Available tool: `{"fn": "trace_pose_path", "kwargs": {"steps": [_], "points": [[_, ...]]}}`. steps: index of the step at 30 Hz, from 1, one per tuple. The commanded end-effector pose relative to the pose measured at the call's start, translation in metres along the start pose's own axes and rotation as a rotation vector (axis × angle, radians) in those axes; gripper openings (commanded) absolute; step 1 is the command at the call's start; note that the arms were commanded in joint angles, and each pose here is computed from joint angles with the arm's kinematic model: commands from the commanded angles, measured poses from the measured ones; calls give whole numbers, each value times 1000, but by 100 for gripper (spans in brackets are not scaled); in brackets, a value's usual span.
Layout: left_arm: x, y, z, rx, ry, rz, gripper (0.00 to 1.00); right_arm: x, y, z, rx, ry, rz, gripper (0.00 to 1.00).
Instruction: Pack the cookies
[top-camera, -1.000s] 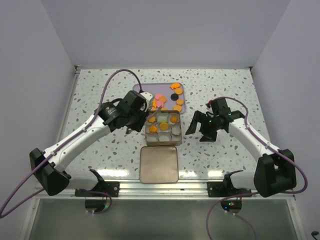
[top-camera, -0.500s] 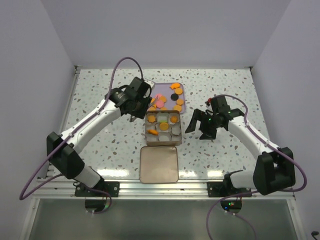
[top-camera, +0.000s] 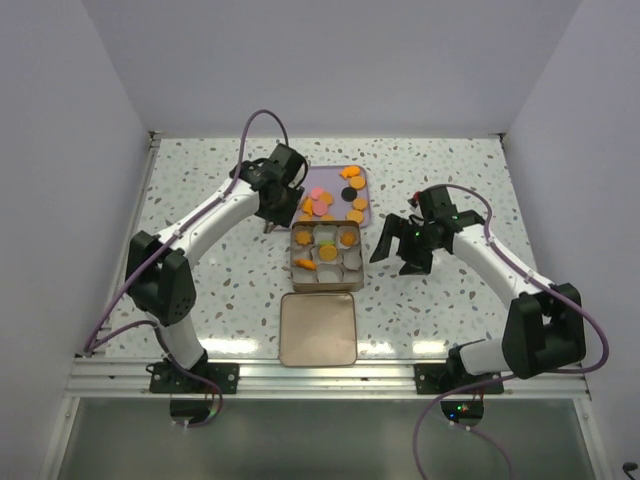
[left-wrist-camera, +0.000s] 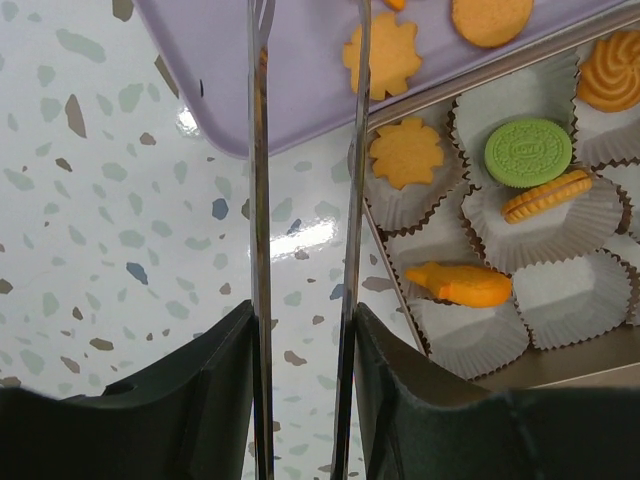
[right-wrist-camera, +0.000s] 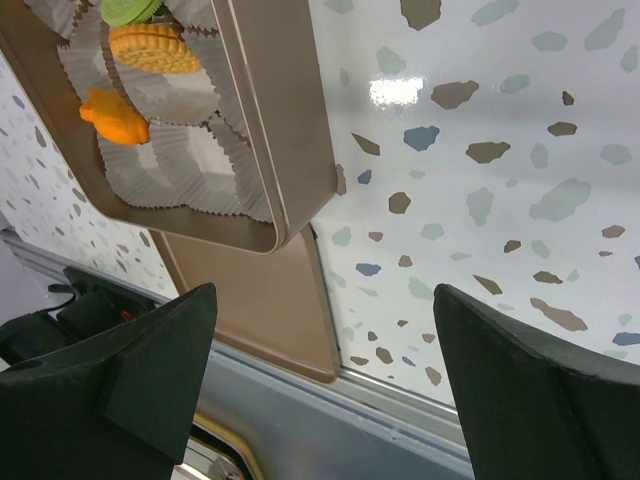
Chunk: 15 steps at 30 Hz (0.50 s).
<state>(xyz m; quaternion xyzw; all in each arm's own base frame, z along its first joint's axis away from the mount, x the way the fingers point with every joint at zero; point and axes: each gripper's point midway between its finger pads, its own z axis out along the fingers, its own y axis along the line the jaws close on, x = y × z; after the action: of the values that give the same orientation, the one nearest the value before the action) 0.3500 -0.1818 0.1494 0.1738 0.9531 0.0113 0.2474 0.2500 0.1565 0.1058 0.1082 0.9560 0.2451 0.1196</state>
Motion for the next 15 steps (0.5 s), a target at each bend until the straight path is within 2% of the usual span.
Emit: {"fn": "trace_pose_path", "kwargs": {"steps": [1,15], "points": [[-26,-8,3,36,-69,2,45,-11,8,-3,-7,-20,-36,93],[-30,-21,10,72,-51,-19,45,-10,6,1,-4,5,-52,93]]}}
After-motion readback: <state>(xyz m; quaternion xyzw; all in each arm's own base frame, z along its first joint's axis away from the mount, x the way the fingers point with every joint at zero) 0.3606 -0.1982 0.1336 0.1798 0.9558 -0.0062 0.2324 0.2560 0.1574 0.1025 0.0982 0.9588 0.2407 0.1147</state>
